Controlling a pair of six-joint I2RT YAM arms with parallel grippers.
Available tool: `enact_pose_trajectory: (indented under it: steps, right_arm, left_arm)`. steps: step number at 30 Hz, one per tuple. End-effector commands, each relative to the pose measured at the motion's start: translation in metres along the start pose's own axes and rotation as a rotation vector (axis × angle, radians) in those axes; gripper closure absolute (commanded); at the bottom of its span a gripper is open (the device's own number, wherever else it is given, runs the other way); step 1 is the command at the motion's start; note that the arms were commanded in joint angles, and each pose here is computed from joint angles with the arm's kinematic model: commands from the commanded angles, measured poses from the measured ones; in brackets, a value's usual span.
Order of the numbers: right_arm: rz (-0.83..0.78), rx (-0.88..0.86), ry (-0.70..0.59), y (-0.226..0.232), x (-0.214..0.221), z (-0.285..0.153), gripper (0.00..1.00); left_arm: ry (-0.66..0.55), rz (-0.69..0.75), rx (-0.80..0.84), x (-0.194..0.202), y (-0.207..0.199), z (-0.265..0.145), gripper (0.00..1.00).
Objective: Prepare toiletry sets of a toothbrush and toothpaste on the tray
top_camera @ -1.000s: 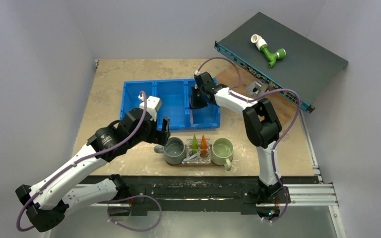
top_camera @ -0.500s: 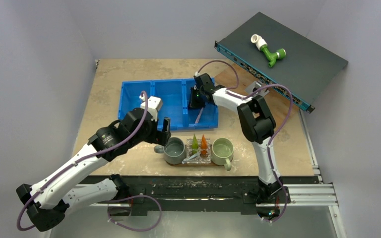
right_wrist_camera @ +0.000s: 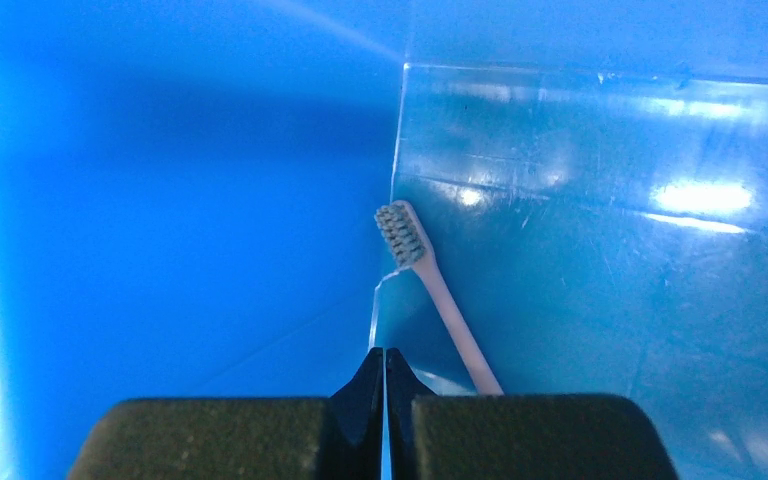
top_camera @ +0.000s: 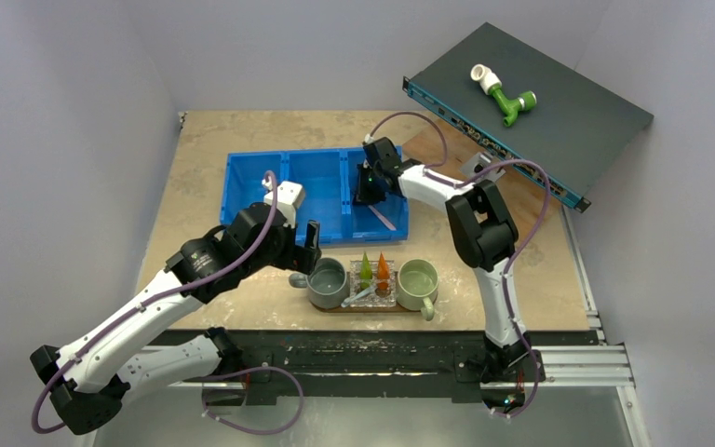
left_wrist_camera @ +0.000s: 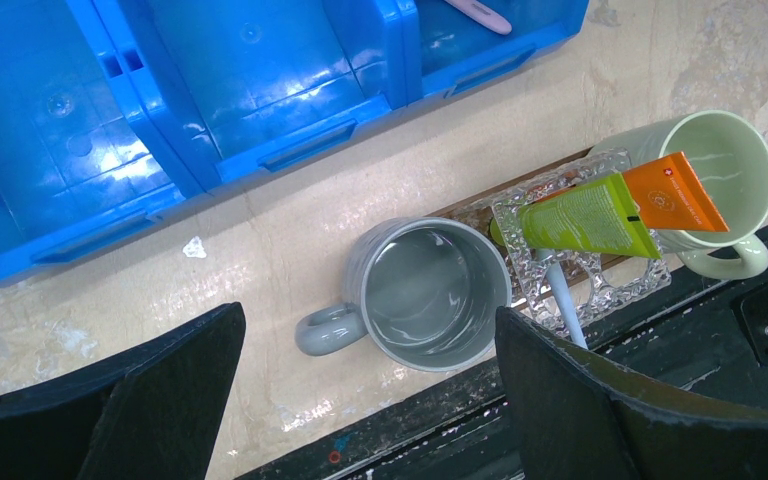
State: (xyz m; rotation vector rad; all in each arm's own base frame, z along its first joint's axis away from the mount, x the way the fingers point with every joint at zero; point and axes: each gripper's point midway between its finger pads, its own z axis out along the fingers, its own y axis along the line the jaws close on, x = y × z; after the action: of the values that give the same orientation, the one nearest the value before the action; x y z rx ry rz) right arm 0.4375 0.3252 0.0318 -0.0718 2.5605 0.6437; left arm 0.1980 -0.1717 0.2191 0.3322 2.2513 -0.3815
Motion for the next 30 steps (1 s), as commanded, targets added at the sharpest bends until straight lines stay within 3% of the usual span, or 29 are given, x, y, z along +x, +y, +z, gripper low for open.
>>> enact_pose_trajectory:
  steps: [1, 7, 14, 30]
  right_arm:
    - [-0.059, -0.004, -0.121, 0.021, -0.039, -0.047, 0.97]
    - [-0.107, 0.020, -0.168, 0.026, -0.054, -0.081, 0.79]
    - [-0.231, 0.120, -0.092, 0.004, -0.044, -0.085, 0.58]
    - [-0.354, 0.180, 0.012, -0.026, -0.016, -0.059, 0.51]
  left_arm:
    - [-0.058, -0.009, 0.022, -0.017, -0.004, -0.005, 0.05]
    - [-0.064, -0.008, 0.027, -0.018, -0.005, -0.006, 0.05]
    - [-0.071, -0.005, 0.042, -0.021, -0.007, -0.008, 0.05]
    - [-0.077, -0.007, 0.048, -0.021, -0.007, -0.012, 0.05]
